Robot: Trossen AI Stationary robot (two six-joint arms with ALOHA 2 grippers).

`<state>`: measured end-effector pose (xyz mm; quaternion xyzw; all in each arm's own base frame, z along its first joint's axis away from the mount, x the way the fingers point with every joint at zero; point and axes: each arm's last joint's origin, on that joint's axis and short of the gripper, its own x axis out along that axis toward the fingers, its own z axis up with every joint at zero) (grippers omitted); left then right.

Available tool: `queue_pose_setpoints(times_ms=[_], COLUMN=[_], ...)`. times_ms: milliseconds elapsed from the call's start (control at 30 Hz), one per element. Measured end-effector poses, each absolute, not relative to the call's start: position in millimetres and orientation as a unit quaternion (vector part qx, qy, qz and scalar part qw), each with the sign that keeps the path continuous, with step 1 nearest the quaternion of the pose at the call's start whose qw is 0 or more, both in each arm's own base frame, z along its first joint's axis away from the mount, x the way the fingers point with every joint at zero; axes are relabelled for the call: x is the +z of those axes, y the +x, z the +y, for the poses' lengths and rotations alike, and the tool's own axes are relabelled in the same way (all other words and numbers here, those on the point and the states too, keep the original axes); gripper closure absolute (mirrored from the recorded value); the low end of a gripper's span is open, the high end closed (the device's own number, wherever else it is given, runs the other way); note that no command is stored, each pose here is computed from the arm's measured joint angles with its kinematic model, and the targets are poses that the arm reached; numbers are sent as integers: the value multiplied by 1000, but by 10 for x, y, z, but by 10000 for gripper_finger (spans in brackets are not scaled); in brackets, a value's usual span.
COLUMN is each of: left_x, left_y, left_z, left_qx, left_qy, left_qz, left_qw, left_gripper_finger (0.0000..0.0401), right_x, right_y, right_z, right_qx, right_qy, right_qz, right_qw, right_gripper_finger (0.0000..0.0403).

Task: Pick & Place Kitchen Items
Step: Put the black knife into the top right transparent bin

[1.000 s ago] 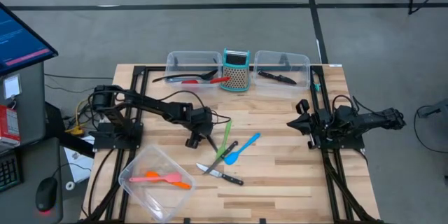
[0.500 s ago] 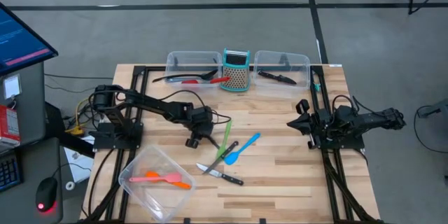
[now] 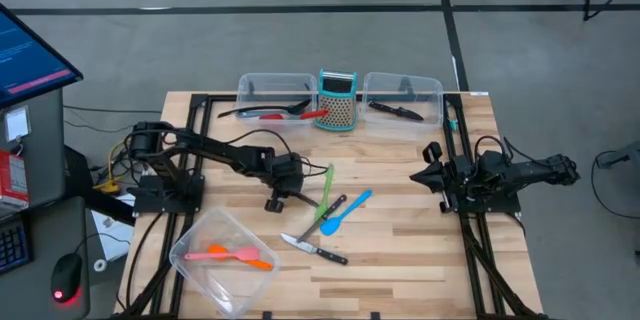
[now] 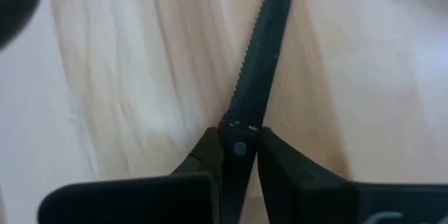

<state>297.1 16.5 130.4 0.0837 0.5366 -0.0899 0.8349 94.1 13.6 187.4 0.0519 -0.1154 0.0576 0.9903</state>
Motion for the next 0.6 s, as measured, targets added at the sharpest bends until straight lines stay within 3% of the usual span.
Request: queue_pose_setpoints(times_ms=[600], left_x=[2234], left_y=[2733], left_z=[136], left_qx=[-32], left_qy=[28], left_qz=[385], left_qw=[922], left_gripper_finger=[389], right_x=[1876], right_y=[940], right_z=[136], right_qx=[58], right_qy=[52], right_qz=[-116], right_qw=[990], right_gripper_finger=[403])
